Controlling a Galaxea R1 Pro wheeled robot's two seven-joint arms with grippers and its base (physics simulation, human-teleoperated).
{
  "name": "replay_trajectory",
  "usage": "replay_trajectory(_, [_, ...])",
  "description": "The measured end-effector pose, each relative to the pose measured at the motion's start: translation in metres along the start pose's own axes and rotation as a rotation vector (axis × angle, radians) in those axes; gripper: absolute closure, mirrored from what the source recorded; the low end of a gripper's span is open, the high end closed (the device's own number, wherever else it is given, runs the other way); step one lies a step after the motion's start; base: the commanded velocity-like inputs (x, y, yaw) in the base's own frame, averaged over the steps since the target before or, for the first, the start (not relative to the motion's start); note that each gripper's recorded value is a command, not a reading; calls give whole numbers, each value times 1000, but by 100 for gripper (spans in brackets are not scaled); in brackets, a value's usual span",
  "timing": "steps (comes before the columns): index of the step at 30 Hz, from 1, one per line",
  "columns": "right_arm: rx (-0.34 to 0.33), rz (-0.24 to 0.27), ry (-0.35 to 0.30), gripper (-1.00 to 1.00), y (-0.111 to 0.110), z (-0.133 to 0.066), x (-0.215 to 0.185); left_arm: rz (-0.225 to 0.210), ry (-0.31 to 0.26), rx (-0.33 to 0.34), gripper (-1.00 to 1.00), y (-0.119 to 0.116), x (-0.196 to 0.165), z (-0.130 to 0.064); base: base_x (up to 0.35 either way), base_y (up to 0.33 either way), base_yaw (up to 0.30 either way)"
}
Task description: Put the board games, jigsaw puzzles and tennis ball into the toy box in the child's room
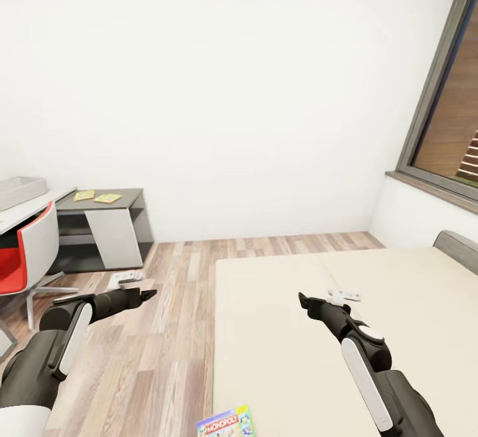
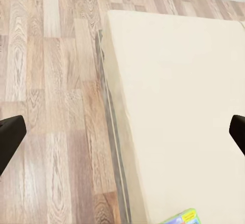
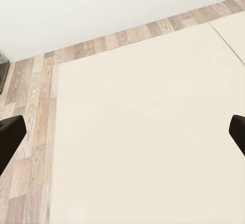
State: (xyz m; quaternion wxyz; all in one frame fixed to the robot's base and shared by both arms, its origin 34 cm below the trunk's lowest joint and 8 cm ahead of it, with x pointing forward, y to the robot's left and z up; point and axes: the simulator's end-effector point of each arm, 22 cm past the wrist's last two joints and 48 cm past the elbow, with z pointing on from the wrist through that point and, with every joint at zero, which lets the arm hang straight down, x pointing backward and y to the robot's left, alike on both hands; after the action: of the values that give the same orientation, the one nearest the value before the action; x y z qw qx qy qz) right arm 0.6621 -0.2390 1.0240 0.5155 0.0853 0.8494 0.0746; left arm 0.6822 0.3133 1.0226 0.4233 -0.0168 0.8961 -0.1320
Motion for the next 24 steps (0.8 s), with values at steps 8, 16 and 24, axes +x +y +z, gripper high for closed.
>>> replay_trajectory(8, [0, 0, 0, -100, 0, 0, 0, 0, 0, 0, -100, 0, 0, 0, 0, 250, 0])
replay_trajectory(16, [0, 0, 0, -100, 0, 0, 0, 0, 0, -1, -100, 0, 0, 0, 0, 271, 0])
replay_trajectory(24, [0, 0, 0, -100, 0, 0, 0, 0, 0, -1, -100, 0, 0, 0, 0, 274, 0])
